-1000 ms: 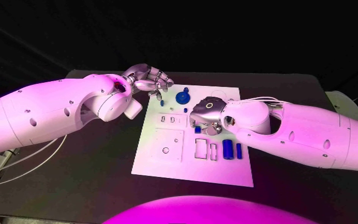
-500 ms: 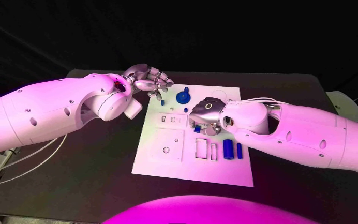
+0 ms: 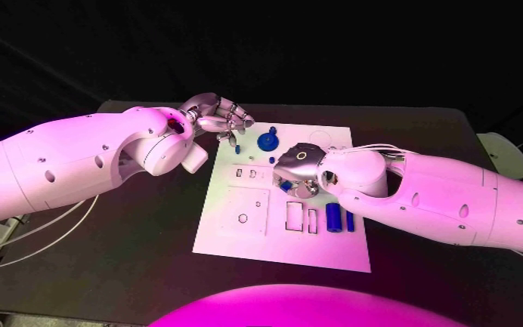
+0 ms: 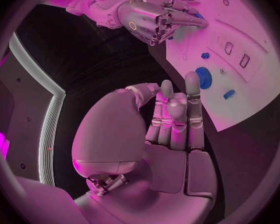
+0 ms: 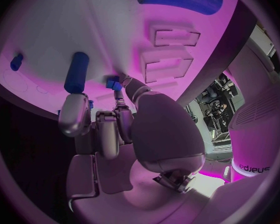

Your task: Assemble the parts on the task board

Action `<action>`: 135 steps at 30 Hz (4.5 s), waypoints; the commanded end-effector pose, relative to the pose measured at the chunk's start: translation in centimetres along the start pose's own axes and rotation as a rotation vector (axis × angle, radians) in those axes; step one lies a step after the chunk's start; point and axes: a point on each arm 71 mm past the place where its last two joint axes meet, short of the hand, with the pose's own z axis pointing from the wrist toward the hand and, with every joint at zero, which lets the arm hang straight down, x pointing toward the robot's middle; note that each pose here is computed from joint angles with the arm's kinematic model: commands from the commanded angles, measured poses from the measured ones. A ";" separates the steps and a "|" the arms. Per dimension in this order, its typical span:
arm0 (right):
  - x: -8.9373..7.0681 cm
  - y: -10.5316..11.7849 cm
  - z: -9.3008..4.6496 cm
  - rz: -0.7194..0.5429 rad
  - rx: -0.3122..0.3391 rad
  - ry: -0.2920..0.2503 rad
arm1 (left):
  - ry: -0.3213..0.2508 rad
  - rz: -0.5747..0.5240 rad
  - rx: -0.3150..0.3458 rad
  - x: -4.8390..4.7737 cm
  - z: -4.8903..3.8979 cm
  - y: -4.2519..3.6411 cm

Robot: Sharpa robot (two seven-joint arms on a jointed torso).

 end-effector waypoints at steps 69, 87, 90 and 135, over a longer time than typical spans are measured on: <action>0.7 -0.7 -0.4 0.038 0.054 -0.018 | 0.044 0.007 -0.027 0.37 0.19 0.13; 1.2 -0.6 -0.3 0.049 0.054 0.012 | 0.047 0.010 -0.028 0.41 0.25 0.13; 1.2 -0.6 -0.3 0.050 0.057 0.013 | 0.047 0.010 -0.029 0.42 0.26 0.13; -1.8 -3.2 -8.1 0.560 0.071 -0.670 | 0.029 -0.006 0.028 0.41 -0.24 0.54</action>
